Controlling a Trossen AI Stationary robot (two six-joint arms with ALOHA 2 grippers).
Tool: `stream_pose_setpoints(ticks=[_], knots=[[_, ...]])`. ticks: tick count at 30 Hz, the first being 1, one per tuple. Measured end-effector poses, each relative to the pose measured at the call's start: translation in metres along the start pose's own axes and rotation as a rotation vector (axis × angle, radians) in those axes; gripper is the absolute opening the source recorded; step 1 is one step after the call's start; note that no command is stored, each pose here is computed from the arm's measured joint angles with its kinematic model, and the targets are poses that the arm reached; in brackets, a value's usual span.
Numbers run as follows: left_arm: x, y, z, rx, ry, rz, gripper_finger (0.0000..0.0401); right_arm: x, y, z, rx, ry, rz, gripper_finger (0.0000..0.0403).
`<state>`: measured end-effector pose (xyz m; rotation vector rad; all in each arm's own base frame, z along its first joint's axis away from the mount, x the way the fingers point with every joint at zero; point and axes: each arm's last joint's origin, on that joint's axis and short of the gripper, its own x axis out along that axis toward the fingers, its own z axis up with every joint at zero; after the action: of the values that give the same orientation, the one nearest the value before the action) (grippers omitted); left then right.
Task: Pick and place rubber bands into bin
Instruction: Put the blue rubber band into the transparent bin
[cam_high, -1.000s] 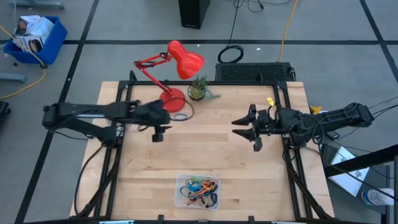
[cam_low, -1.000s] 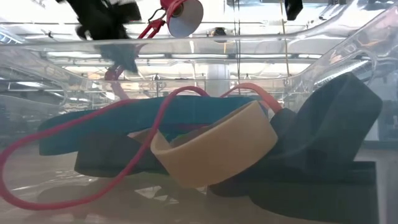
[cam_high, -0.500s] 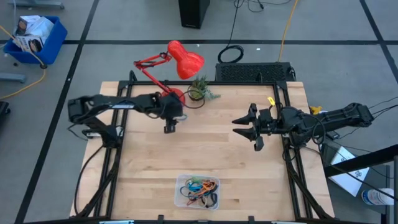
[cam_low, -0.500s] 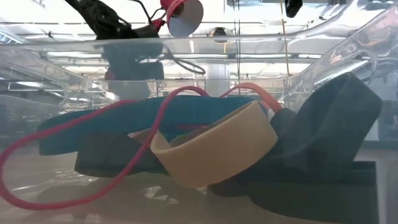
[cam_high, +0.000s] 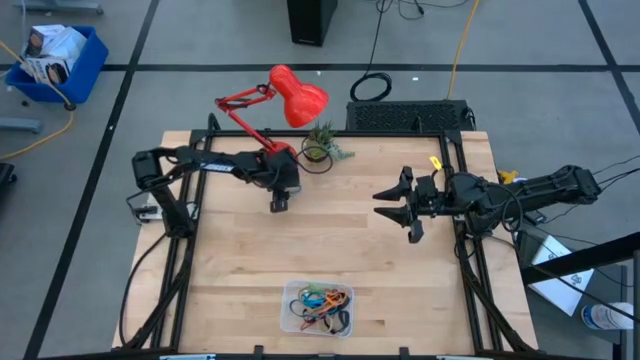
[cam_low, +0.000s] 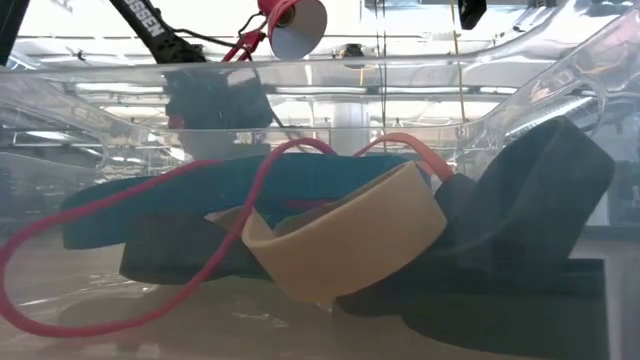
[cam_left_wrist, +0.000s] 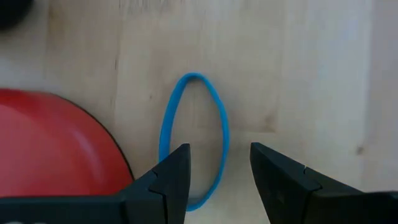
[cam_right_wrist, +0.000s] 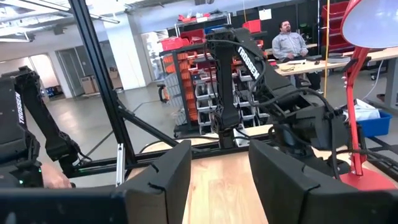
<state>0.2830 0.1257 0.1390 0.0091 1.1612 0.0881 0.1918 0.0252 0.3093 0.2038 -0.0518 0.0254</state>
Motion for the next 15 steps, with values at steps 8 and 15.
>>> stream_pose_setpoints(ticks=[8, 15], knots=[[0.0087, 0.0020, -0.0028, -0.014, 0.031, -0.017, 0.0164, 0.0000, 0.0001, -0.0001, -0.002, 0.001, 0.000, 0.0155], [0.0096, 0.0008, -0.0036, -0.024, 0.035, -0.025, 0.0073, 0.0000, 0.0000, -0.0002, -0.003, 0.002, 0.000, 0.0155]])
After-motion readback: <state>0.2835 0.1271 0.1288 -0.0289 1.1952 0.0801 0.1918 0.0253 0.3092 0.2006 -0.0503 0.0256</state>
